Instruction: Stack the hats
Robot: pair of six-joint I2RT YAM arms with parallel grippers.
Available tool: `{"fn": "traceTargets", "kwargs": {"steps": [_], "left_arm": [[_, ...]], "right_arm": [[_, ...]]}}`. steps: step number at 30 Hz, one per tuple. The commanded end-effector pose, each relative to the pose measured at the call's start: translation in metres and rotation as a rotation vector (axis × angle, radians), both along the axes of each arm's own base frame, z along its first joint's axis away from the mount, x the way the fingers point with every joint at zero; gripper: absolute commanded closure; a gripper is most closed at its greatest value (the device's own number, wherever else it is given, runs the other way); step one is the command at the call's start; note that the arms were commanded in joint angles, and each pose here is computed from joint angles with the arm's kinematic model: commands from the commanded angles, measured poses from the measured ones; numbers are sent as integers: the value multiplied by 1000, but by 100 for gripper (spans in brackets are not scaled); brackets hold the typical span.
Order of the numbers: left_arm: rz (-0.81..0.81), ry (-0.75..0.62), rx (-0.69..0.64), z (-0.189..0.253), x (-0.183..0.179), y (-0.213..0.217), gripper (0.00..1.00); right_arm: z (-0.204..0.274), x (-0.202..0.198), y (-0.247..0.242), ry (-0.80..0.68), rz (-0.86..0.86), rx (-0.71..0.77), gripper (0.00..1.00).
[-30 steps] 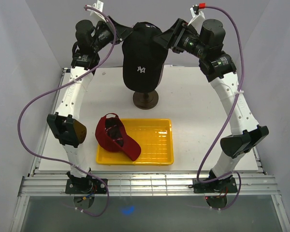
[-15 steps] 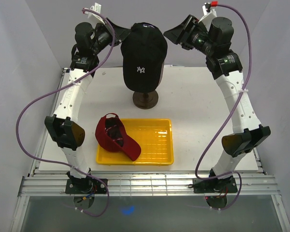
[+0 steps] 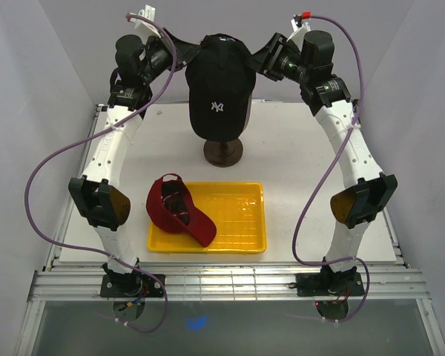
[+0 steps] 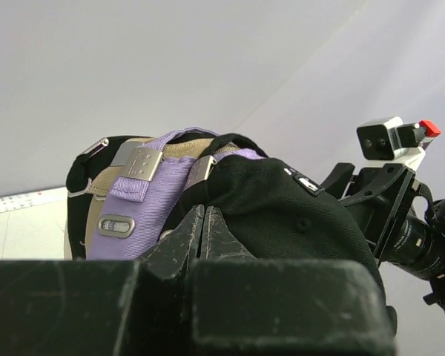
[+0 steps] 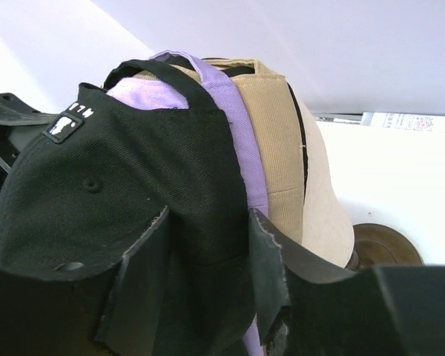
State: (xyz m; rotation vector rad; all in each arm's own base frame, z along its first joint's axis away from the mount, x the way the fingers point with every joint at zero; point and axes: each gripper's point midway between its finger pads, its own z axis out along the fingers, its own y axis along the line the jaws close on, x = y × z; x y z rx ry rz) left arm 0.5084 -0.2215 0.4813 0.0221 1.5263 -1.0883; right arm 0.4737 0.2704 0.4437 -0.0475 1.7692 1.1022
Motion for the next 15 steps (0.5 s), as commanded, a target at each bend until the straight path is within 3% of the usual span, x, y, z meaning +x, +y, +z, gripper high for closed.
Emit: {"fn": "traceTargets", "kwargs": {"steps": [1, 9, 15], "left_arm": [[25, 82, 32, -25, 4, 1, 100], [67, 173, 46, -54, 13, 3, 100], [105, 232, 61, -74, 19, 8, 100]], "right_arm": [[22, 1, 2, -69, -2, 31, 55], [2, 5, 2, 7, -22, 64, 64], [-20, 11, -4, 77, -52, 51, 49]]}}
